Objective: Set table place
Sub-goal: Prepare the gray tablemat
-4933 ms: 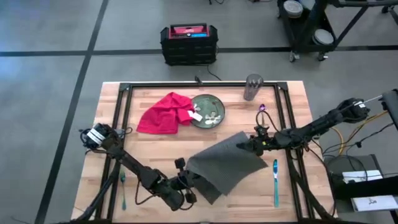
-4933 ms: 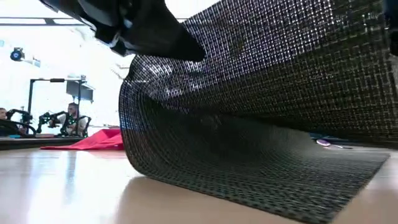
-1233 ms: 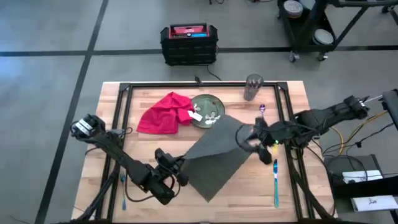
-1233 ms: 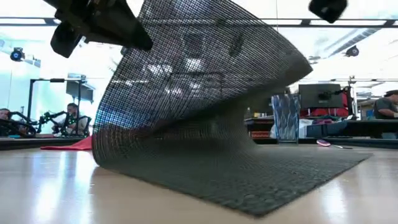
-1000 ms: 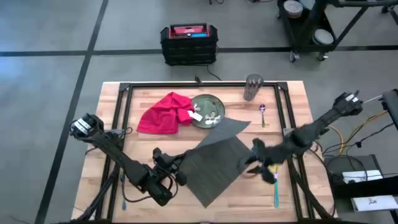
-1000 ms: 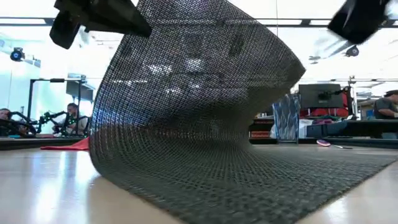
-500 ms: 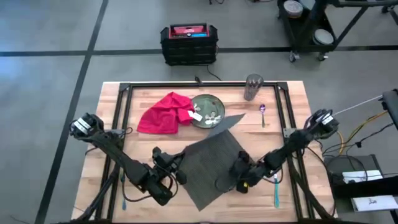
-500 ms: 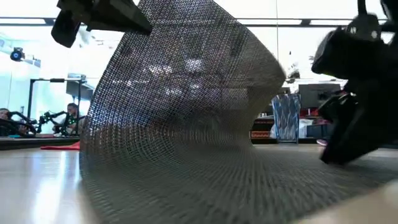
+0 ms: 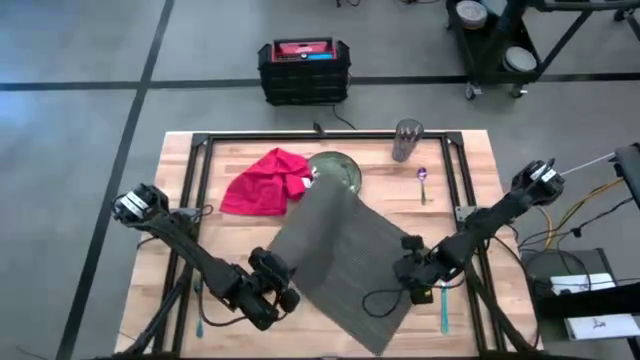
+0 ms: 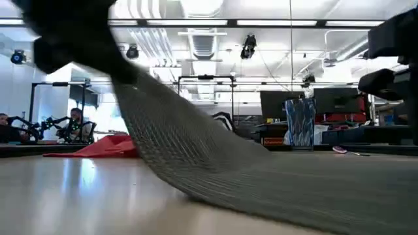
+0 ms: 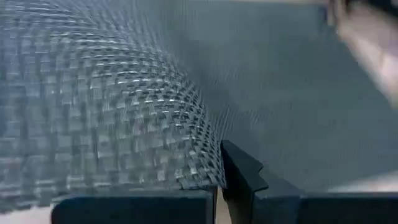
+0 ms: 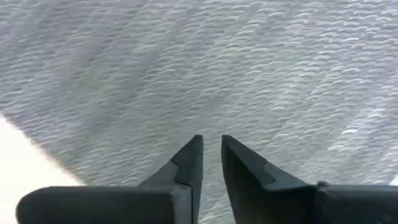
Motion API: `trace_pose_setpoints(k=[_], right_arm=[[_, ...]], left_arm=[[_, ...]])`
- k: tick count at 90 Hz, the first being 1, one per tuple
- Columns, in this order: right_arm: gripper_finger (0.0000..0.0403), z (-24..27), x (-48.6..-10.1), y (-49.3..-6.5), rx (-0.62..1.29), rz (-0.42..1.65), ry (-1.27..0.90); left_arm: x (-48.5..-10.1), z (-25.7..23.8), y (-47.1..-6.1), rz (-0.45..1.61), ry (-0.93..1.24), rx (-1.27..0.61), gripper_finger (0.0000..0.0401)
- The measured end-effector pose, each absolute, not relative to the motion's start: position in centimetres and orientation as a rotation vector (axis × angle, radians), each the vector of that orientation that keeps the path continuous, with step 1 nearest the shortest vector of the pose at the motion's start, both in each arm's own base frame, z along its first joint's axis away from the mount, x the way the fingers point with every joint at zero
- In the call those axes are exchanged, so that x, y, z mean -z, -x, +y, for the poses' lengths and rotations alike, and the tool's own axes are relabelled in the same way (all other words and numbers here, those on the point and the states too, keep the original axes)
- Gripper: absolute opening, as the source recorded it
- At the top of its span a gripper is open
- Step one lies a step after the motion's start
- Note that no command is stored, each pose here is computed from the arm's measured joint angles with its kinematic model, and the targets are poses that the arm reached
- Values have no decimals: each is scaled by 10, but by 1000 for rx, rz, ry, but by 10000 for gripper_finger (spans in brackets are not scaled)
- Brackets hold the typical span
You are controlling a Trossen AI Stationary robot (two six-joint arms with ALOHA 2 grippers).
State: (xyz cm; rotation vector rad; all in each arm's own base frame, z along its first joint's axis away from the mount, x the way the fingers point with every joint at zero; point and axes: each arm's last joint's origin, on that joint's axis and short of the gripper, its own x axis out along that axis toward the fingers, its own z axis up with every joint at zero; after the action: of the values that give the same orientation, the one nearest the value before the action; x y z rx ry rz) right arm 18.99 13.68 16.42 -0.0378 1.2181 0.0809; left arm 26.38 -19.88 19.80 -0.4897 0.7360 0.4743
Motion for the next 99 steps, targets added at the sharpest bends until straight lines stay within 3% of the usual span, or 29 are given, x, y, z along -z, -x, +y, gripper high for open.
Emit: trace_pose_setpoints(k=[17, 43, 61, 71, 82, 99], right_arm=[[23, 138, -162, -195, -35, 1153, 70], [29, 138, -160, -199, 36, 1116, 57], [24, 139, -162, -198, 43, 1112, 17], [26, 140, -164, -200, 45, 1097, -7], [30, 147, -166, -208, 50, 1004, -147], [24, 169, -160, -220, 8, 899, -434]], left_arm=[[-203, -201, -259, 991, 572, -286, 16], [-211, -188, -261, 960, 500, -296, 96], [-241, -175, -253, 1153, 612, -156, 155], [-269, -168, -244, 1075, 609, -100, 167], [-287, -155, -246, 722, 466, -247, 166], [-237, -138, -274, 707, 330, -380, 144]])
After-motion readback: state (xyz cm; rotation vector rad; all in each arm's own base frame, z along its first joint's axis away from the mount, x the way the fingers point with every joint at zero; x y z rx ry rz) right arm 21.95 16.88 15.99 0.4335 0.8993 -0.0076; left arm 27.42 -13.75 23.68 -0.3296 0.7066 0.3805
